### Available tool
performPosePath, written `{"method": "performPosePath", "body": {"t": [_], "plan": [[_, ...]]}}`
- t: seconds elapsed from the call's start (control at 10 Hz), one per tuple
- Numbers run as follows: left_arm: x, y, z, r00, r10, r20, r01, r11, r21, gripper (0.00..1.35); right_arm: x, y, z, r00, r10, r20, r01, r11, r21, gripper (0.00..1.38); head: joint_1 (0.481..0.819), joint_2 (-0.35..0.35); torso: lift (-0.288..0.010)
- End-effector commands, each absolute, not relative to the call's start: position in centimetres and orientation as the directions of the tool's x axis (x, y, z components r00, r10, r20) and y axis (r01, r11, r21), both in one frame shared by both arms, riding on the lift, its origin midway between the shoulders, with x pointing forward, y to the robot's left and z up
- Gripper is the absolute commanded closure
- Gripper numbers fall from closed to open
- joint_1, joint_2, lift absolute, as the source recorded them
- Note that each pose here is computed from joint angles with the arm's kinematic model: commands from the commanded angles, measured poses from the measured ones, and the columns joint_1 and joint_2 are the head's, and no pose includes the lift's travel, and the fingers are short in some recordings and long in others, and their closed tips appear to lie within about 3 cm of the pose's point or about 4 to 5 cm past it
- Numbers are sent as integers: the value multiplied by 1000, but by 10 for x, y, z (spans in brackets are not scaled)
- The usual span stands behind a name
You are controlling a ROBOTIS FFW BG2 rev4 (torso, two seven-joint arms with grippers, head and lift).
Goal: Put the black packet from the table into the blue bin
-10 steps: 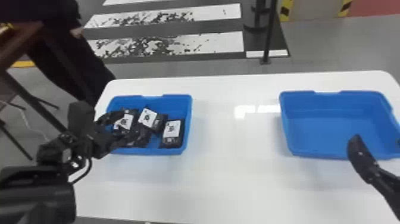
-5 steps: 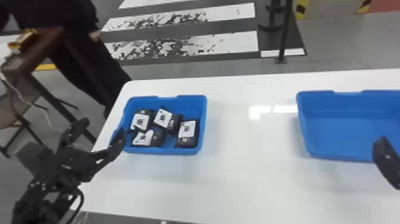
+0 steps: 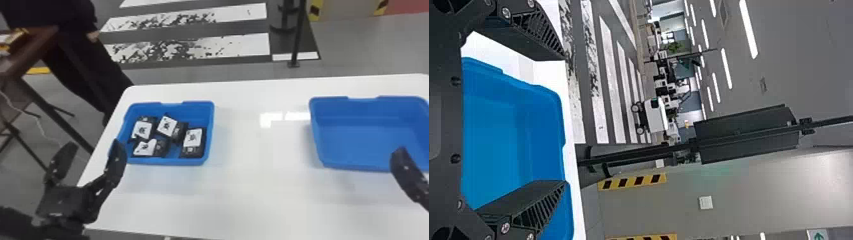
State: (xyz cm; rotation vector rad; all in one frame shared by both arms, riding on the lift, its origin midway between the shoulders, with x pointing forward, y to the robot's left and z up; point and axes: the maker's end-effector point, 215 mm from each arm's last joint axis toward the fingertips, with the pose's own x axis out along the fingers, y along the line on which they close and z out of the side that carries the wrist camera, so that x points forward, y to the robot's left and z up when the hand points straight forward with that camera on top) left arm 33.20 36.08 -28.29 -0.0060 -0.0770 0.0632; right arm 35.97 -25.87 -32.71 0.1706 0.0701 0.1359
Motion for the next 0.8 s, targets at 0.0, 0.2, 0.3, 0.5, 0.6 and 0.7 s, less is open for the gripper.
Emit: {"method": "performPosePath", "body": {"t": [0.0, 0.2, 0.3, 0.5, 0.6, 0.7], "plan": [[321, 351, -284, 996, 64, 61, -61, 997, -37, 125, 358, -260, -327, 989, 138, -60, -126, 977, 173, 133, 695, 172, -110], [317, 347, -293, 998, 56, 29, -55, 997, -45, 125, 358, -260, -327, 989, 138, -60, -126, 977, 171, 133, 695, 157, -110], [317, 344, -297, 998, 53, 20, -52, 997, -53, 125, 358, -260, -327, 989, 138, -60, -126, 977, 171, 133, 695, 152, -110], [322, 337, -298, 999, 36, 19, -34, 996, -80, 125, 358, -260, -327, 989, 138, -60, -126, 977, 171, 133, 695, 145, -110], [323, 332, -296, 999, 23, 26, -21, 996, -85, 125, 358, -260, -327, 989, 138, -60, -126, 977, 171, 133, 695, 139, -110], [325, 327, -296, 1000, 13, 26, -11, 996, -94, 125, 358, -260, -327, 989, 138, -60, -126, 977, 171, 133, 695, 130, -110]]}}
